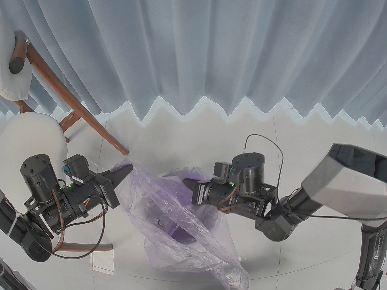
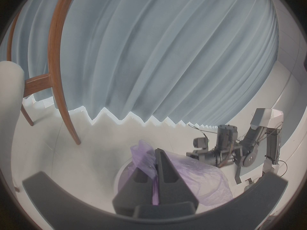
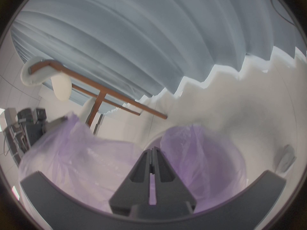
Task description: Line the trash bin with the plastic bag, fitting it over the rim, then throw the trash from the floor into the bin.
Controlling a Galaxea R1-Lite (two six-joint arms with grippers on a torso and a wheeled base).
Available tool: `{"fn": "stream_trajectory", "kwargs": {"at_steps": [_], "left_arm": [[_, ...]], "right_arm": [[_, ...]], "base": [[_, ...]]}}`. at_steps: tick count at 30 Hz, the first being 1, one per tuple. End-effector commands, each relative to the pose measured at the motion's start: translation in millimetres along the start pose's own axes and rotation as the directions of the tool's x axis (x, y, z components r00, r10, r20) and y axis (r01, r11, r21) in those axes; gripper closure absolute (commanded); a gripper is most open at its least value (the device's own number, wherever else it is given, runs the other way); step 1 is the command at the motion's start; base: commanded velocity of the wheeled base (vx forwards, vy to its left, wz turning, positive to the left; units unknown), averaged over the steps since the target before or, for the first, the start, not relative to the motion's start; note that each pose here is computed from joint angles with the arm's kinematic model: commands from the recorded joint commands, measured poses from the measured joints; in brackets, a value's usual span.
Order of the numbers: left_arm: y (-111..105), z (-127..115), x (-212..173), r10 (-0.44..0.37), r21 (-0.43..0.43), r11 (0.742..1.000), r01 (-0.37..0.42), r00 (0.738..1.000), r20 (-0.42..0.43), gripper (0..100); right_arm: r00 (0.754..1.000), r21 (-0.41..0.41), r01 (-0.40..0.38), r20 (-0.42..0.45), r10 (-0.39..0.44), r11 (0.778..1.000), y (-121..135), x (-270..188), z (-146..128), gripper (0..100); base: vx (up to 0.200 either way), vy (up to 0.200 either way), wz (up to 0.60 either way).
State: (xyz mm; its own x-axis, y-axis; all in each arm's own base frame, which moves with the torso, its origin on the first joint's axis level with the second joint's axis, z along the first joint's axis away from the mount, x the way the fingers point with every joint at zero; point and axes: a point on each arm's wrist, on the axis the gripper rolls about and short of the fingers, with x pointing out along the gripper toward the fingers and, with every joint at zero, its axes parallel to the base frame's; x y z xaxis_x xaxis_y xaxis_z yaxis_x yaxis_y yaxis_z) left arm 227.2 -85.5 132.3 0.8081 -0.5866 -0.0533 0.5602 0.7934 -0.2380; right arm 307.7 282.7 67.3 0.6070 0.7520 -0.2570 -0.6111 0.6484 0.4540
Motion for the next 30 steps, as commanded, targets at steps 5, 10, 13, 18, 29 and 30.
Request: {"fn": "stream_trajectory", "kwargs": {"at_steps": [5,10,13,18,29,30], "left_arm": [[5.2,-4.5,1.3,0.096,-0.012,0.995,-0.096,0.995,0.007,100],[4.4,-8.7,-1.5,0.094,-0.020,0.995,-0.094,0.996,-0.012,100],[2.3,-9.9,-1.4,0.084,-0.029,0.996,-0.084,0.996,-0.017,100],[2.4,-12.8,4.8,0.075,-0.064,0.995,-0.077,0.997,-0.027,100],[43.6,18.5,60.2,0.119,-0.030,0.993,-0.115,0.970,0.214,100],[44.0,20.9,62.5,0.118,-0.038,0.993,-0.112,0.967,0.224,100]], "right_arm": [[0.992,-0.021,-0.038,-0.120,0.035,0.999,21.3,18.1,-61.5,100],[0.989,-0.027,-0.031,-0.147,0.026,0.999,23.8,24.9,-79.2,100],[0.993,-0.009,-0.021,-0.116,0.020,1.000,17.7,28.8,-72.1,100],[0.992,0.030,0.061,0.108,-0.064,0.998,-20.3,30.8,1.9,100],[0.976,0.124,0.208,0.046,-0.215,0.970,-52.0,-135.0,84.7,100],[0.977,0.131,0.215,-0.015,-0.215,0.968,-48.6,-148.7,74.4,100]], "base": [[0.000,0.000,0.00],[0.000,0.000,0.00],[0.000,0.000,0.00],[0.000,0.000,0.00],[0.000,0.000,0.00],[0.000,0.000,0.00]]}}
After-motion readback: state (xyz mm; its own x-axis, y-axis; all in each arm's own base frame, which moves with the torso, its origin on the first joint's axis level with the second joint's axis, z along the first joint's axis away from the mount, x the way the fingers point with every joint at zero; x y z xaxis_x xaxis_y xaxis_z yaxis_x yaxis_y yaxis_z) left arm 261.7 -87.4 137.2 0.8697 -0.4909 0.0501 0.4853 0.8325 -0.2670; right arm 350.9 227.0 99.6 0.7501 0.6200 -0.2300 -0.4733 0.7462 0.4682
